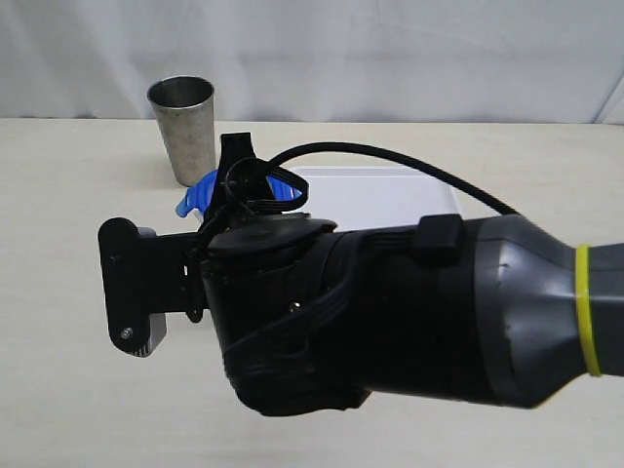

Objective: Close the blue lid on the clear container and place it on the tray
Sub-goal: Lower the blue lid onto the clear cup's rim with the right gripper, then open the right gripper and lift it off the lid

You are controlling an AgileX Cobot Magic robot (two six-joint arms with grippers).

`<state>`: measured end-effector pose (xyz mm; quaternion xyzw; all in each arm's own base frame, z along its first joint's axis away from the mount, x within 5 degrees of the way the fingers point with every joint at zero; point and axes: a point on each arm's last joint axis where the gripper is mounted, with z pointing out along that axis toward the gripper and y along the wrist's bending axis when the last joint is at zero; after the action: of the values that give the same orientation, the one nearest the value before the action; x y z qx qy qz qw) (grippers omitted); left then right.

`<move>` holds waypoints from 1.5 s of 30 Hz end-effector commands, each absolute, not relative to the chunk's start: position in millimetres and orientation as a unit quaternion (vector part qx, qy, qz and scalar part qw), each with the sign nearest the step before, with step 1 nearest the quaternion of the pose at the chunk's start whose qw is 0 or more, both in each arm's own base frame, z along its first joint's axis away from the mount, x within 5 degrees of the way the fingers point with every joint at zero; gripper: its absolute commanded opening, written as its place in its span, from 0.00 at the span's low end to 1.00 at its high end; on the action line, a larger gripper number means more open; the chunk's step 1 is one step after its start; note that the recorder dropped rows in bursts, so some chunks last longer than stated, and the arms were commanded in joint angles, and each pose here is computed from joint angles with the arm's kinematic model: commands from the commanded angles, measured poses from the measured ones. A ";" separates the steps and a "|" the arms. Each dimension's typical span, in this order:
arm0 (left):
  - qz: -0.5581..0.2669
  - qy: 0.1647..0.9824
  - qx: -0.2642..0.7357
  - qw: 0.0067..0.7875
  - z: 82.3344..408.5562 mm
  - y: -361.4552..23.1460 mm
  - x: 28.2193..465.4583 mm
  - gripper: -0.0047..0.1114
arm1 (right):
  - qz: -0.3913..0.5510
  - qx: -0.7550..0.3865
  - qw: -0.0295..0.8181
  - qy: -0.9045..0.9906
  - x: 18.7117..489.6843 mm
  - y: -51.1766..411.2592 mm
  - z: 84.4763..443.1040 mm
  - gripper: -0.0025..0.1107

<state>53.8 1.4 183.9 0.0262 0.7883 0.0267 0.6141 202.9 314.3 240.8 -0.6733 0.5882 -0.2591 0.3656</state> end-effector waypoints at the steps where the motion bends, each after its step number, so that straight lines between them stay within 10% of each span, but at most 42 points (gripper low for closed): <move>1: 0.027 0.785 0.026 0.619 184.1 1.4 54.0 0.54 | -0.260 -0.673 0.361 0.590 202.0 312.7 240.2 0.22; 8: 0.027 0.785 0.026 0.619 184.1 1.4 54.0 0.54 | -0.267 -0.670 0.356 0.594 202.3 311.1 240.2 0.50; 25: 0.027 0.785 0.026 0.619 184.1 1.4 54.0 0.54 | -0.103 -0.581 0.405 0.698 170.8 274.5 315.1 0.50; 33: 0.027 0.785 0.026 0.619 184.1 1.4 54.0 0.54 | -0.049 -0.463 0.455 0.759 178.7 234.9 354.7 0.07; 45: 0.027 0.785 0.026 0.619 184.1 1.4 54.0 0.54 | 0.113 -0.311 0.556 0.763 242.4 178.1 327.6 0.06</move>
<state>53.8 1.4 183.9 0.0262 0.7883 0.0267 0.6141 237.5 189.6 327.2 -0.3448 0.7835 0.0564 0.5139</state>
